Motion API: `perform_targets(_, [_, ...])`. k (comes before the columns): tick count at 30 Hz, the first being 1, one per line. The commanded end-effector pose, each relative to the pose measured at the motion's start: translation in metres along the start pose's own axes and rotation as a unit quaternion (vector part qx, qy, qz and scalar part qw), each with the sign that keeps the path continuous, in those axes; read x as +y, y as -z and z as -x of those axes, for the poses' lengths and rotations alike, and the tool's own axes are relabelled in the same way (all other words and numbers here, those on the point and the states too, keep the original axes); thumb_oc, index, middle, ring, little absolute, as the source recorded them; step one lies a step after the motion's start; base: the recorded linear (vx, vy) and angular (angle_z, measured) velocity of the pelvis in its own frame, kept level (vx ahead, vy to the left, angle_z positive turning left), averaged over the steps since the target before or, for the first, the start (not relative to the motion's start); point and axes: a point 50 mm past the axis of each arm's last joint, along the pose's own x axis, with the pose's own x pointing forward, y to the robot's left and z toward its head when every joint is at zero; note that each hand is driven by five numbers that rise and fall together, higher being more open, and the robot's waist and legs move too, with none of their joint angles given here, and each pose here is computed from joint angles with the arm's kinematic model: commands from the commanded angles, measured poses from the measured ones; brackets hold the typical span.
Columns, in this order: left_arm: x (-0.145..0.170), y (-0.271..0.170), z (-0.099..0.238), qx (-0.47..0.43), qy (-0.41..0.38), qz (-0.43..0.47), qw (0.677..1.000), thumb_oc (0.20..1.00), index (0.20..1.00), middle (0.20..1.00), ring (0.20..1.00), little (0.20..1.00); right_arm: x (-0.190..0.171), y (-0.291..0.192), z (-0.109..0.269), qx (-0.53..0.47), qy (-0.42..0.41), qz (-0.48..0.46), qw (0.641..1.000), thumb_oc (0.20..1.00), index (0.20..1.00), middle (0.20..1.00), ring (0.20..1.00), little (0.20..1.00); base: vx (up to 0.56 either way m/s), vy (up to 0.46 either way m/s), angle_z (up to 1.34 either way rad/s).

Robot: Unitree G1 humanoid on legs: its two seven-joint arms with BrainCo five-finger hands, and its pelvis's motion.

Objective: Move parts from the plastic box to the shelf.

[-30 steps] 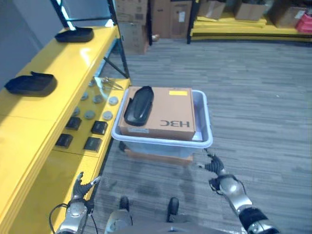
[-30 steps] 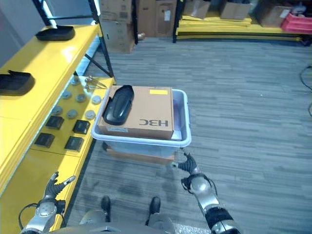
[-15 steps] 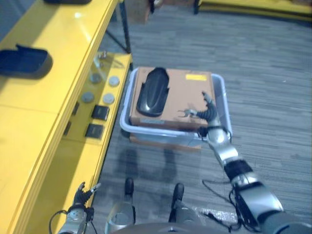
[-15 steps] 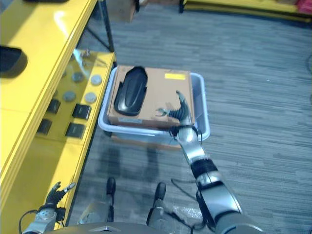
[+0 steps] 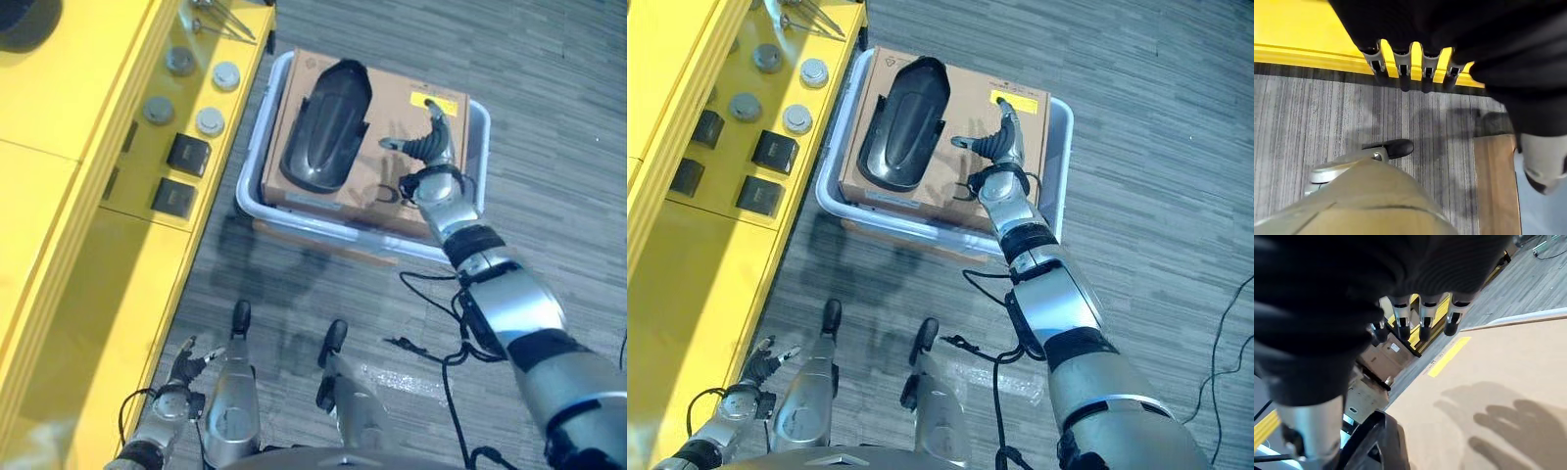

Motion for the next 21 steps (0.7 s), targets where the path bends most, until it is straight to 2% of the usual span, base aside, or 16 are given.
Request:
perform_targets(1, [-0.004, -0.004, -0.002, -0.009, 0.007, -0.014, 1.000, 1.000, 1.000, 1.000, 1.000, 1.000, -0.026, -0.002, -0.012, 0.005, 0.037, 0.049, 0.998, 1.000, 1.000, 1.000, 1.000, 1.000, 0.01, 0.000, 0.18])
perform_targets(5, [-0.012, -0.013, -0.003, -0.028, 0.028, -0.029, 0.999, 1.000, 1.000, 1.000, 1.000, 1.000, -0.033, 0.011, -0.013, 0.031, 0.027, 0.099, 0.994, 1.000, 1.000, 1.000, 1.000, 1.000, -0.01, -0.002, 0.10])
perform_targets(13, [-0.035, -0.035, 0.003, -0.095, 0.101, -0.079, 0.987, 1.000, 1.000, 1.000, 1.000, 1.000, -0.063, 0.015, -0.019, 0.036, 0.063, 0.101, 0.992, 1.000, 1.000, 1.000, 1.000, 1.000, -0.02, 0.007, 0.16])
perform_targets(17, [-0.040, -0.024, 0.006, -0.080, 0.117, -0.104, 0.984, 1.000, 1.000, 1.000, 1.000, 1.000, -0.073, 0.010, -0.021, 0.028, 0.096, 0.076, 0.992, 1.000, 1.000, 1.000, 1.000, 1.000, 0.00, 0.007, 0.06])
perform_targets(21, [-0.033, 0.008, 0.009, -0.007, 0.088, -0.092, 0.992, 1.000, 1.000, 1.000, 1.000, 1.000, -0.076, -0.002, -0.022, 0.003, 0.124, 0.028, 0.992, 1.000, 1.000, 1.000, 1.000, 1.000, 0.00, 0.003, 0.02])
